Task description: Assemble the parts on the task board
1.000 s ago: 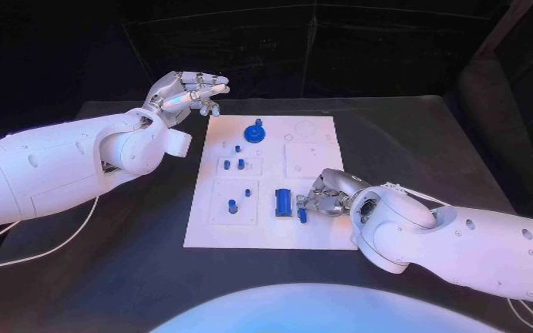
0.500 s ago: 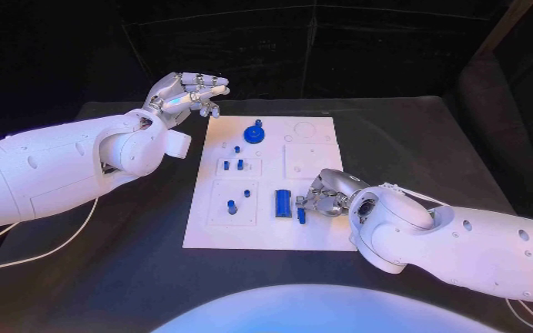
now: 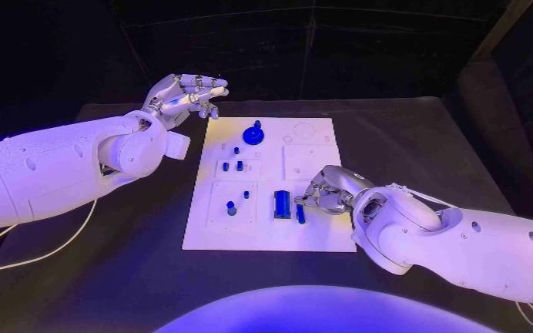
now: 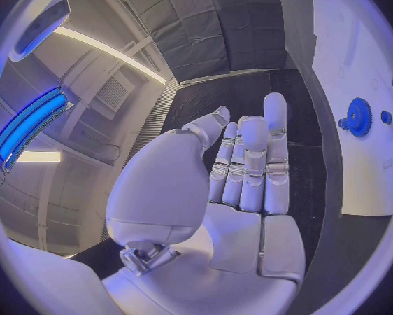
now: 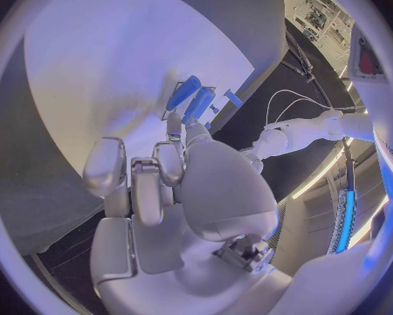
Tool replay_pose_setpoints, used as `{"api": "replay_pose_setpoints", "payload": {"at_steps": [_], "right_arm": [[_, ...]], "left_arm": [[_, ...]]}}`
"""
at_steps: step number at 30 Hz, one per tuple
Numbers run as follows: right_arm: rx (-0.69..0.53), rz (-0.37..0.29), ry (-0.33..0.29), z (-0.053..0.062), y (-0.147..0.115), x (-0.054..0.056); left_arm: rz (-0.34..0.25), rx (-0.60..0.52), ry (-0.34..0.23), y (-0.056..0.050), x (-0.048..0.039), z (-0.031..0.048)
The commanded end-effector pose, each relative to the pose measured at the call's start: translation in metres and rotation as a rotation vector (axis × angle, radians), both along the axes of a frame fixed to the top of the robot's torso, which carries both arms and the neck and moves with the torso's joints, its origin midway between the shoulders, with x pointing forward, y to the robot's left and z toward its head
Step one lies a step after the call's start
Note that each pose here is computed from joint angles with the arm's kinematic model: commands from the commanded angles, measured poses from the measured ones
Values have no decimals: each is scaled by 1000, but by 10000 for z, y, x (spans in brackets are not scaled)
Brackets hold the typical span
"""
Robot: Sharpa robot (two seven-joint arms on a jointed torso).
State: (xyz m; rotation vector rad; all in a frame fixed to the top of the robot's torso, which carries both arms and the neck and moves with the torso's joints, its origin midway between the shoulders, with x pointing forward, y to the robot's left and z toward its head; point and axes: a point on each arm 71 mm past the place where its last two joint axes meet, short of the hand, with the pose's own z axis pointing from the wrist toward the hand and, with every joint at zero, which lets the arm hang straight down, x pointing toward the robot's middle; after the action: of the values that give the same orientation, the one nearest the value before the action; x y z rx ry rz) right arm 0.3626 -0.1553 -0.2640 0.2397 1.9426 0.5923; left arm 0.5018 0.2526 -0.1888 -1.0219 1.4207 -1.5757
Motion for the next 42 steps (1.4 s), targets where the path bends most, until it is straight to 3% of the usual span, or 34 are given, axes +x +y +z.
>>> {"api": "replay_pose_setpoints", "payload": {"at_steps": [1, 7, 15, 32, 42], "right_arm": [[60, 70, -18, 41, 31, -25], [18, 153, 51, 10, 13, -93], [-33, 194, 104, -19, -40, -143], [-63, 171, 99, -33, -110, -121], [-70, 94, 77, -60, -124, -38]], "left_arm": [[-11, -8, -1, -9, -2, 13], [-9, -8, -2, -4, -1, 13], [-8, -8, -3, -3, 0, 13], [-7, -7, -3, 6, 1, 13], [-7, -7, -3, 0, 4, 12]]}}
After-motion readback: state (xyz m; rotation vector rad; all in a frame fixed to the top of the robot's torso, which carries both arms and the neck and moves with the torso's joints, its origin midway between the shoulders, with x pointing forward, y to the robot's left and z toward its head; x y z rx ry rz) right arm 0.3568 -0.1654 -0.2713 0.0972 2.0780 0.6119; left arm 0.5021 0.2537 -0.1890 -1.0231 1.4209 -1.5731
